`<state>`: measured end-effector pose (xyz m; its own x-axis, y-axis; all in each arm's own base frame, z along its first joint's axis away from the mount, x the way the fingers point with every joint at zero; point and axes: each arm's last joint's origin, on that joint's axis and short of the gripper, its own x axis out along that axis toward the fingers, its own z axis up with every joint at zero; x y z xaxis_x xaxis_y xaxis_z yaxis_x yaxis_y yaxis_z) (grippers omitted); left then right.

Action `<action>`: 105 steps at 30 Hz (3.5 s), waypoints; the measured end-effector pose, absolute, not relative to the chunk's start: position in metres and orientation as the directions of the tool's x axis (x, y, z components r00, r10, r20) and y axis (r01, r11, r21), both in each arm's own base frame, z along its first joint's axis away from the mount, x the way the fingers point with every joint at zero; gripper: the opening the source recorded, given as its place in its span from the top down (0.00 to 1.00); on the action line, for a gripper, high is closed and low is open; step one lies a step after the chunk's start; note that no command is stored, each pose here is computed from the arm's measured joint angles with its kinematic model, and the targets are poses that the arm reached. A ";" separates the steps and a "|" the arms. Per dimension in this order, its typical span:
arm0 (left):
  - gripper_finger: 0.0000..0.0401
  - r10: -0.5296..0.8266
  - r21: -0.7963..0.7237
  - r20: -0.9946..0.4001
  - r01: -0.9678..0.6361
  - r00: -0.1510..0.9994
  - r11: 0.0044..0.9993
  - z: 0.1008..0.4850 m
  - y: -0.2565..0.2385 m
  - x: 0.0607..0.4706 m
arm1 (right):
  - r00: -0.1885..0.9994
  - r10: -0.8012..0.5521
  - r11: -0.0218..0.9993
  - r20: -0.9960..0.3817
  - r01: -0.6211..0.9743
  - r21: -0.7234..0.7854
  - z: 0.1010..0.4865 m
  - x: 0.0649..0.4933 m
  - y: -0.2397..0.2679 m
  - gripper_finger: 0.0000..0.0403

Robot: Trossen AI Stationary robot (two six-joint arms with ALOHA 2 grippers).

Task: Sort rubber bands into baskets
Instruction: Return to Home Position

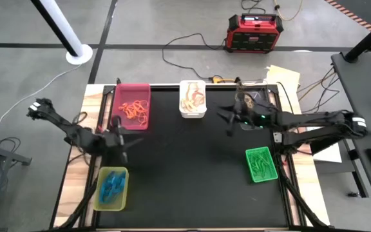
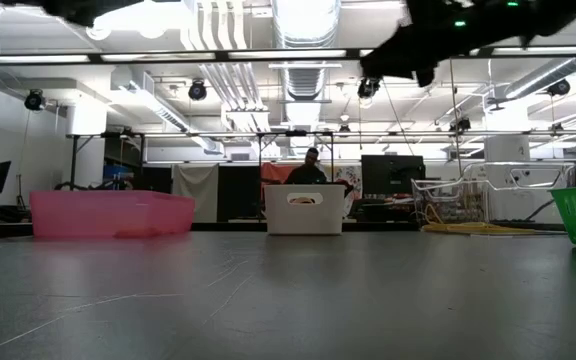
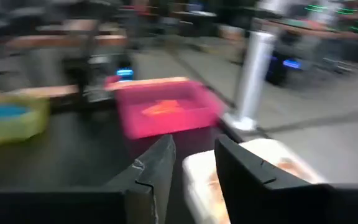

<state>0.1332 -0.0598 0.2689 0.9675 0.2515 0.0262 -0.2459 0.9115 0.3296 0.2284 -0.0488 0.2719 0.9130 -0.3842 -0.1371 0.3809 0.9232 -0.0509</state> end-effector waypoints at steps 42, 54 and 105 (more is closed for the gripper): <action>0.81 0.299 0.240 0.098 -0.314 0.949 0.919 0.187 0.002 0.092 | 0.977 0.065 0.975 0.201 -0.019 -0.223 0.186 0.094 -0.010 0.91; 0.81 0.474 0.083 0.096 -0.482 0.875 0.872 0.187 0.007 0.091 | 0.985 0.055 0.982 0.163 -0.024 -0.186 0.183 0.096 -0.011 0.91; 0.81 0.478 0.046 0.148 -0.489 0.866 0.871 0.209 0.008 0.086 | 0.988 0.054 0.996 0.145 -0.043 -0.079 0.181 0.098 -0.011 0.91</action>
